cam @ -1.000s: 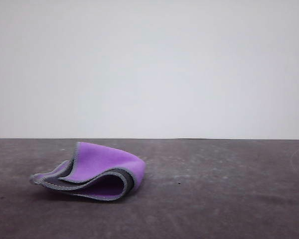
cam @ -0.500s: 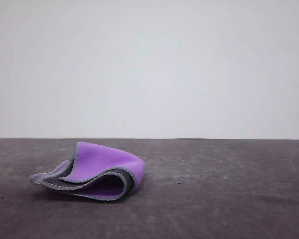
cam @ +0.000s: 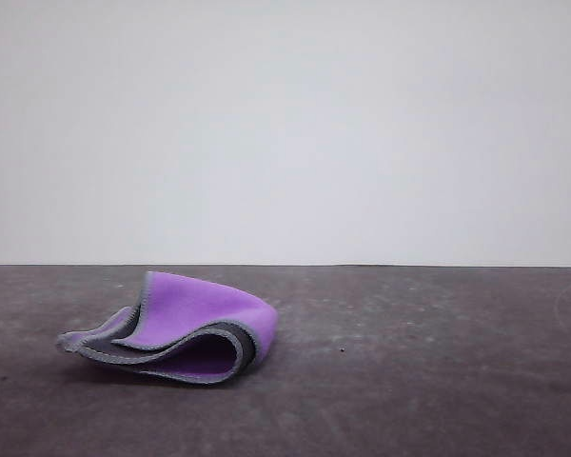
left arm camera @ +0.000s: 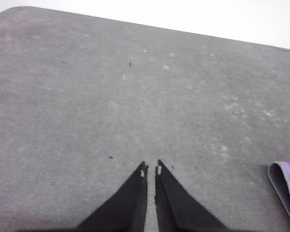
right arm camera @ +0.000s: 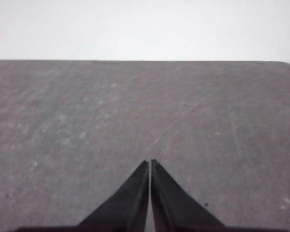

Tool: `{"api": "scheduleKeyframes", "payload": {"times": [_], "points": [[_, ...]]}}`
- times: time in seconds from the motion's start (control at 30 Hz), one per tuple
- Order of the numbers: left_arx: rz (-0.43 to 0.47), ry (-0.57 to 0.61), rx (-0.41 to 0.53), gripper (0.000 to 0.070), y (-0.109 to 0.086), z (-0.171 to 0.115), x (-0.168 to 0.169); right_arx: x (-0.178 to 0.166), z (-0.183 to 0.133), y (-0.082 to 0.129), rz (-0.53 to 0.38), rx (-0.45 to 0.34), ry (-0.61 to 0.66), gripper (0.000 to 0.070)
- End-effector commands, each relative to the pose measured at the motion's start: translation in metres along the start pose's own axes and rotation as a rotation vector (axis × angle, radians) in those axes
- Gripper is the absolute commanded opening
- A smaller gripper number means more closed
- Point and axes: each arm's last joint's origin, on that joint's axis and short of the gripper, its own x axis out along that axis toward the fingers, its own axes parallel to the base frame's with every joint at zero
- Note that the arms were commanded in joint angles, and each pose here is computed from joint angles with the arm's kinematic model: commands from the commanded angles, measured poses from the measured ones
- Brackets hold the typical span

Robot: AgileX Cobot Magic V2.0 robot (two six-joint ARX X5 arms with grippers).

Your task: Fold clothes

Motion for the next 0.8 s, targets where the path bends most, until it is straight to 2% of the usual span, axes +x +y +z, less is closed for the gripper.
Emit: {"api": "scheduleKeyframes", "payload": {"times": [0.0, 0.23, 0.77], "points": [[0.005, 0.029, -0.005, 0.0017, 0.001, -0.007, 0.002, 0.003, -0.007, -0.002, -0.006, -0.007, 0.01, 0.0], [0.005, 0.029, -0.005, 0.0017, 0.001, -0.007, 0.002, 0.007, -0.027, -0.004, -0.019, -0.008, 0.051, 0.0], [0.005, 0.028, -0.005, 0.0017, 0.001, -0.007, 0.002, 0.007, -0.024, -0.004, -0.02, -0.034, -0.008, 0.0]]}}
